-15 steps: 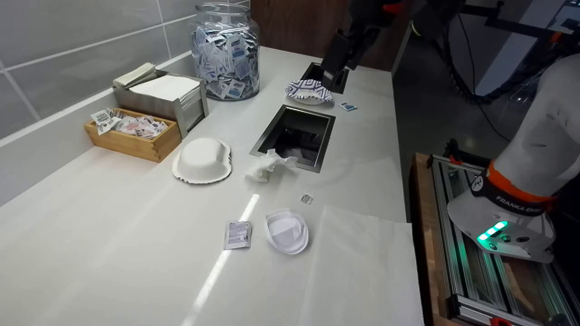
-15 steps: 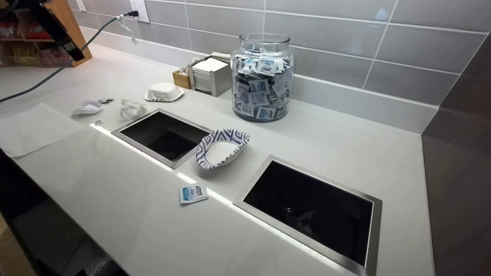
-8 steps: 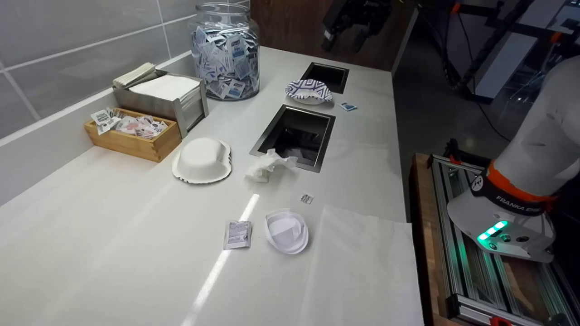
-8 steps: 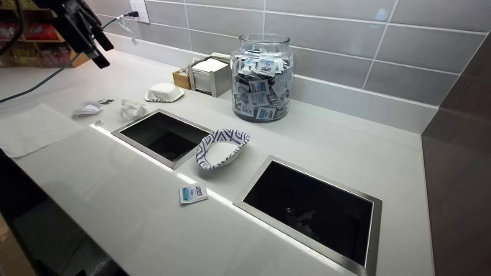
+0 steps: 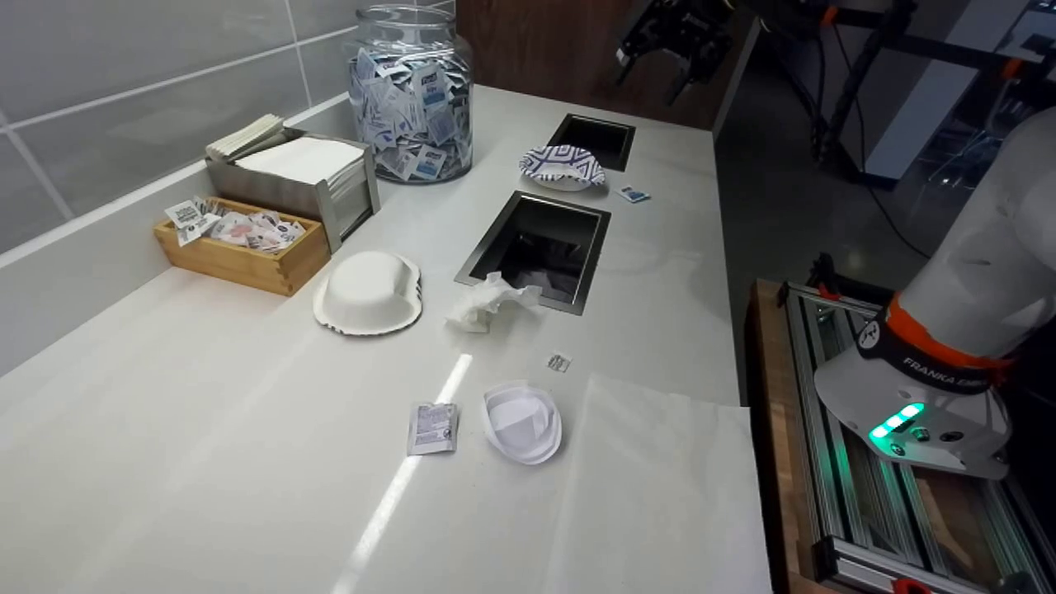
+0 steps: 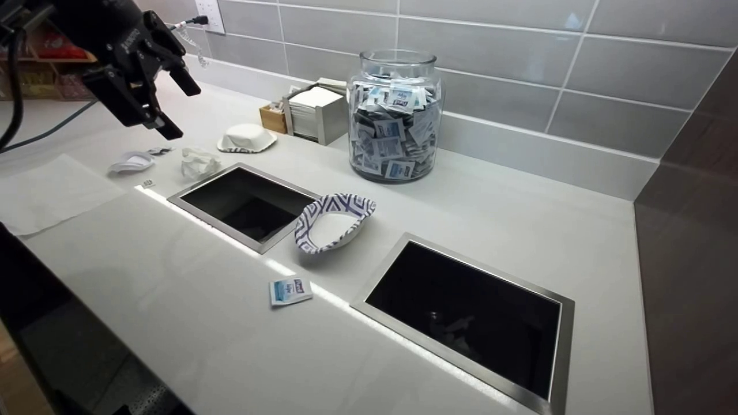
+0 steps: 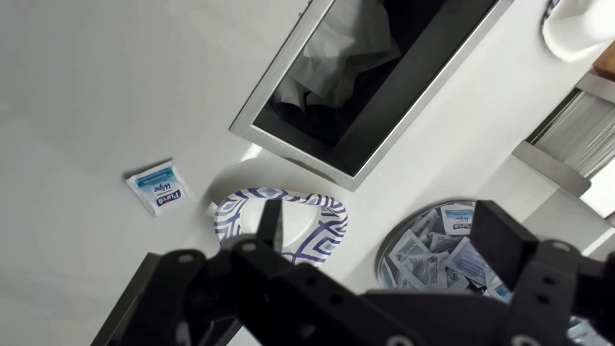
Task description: Pick up the paper bowl, press the paper bowl on the kitchen counter three times and put it into the left bin
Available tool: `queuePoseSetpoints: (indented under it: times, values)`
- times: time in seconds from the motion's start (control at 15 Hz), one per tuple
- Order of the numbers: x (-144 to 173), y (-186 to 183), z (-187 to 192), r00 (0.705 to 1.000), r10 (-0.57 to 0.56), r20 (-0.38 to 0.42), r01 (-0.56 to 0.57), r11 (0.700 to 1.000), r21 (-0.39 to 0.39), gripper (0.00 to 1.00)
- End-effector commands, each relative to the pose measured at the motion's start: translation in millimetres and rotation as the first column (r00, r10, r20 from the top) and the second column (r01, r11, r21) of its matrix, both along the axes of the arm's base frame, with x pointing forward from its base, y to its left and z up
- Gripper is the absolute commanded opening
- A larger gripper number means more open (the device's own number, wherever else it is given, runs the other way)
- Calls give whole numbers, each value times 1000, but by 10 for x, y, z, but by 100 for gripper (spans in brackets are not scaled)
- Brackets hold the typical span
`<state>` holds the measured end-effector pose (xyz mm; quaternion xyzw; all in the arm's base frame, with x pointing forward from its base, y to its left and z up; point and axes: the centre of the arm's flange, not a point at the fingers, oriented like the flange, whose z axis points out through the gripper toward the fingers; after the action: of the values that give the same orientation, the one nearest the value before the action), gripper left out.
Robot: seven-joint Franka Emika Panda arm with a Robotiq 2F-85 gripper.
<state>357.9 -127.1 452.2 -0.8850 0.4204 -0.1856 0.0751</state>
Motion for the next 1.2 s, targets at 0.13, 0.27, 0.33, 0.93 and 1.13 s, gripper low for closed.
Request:
queuePoseSetpoints:
  times: [0.13,0.27,0.33,0.93,1.13]
  values:
    - [1,4,0,1000,0,0,0,1000,2,100]
    - [-16,-213,-79,1000,-13,-10,14,999,34,100]
    - [-23,-306,-103,1000,1,-14,-1,1000,21,100]
    - [99,-1114,-333,961,212,-178,-226,972,-63,100]
    - [351,-1369,-349,956,216,-201,-236,968,-84,100]
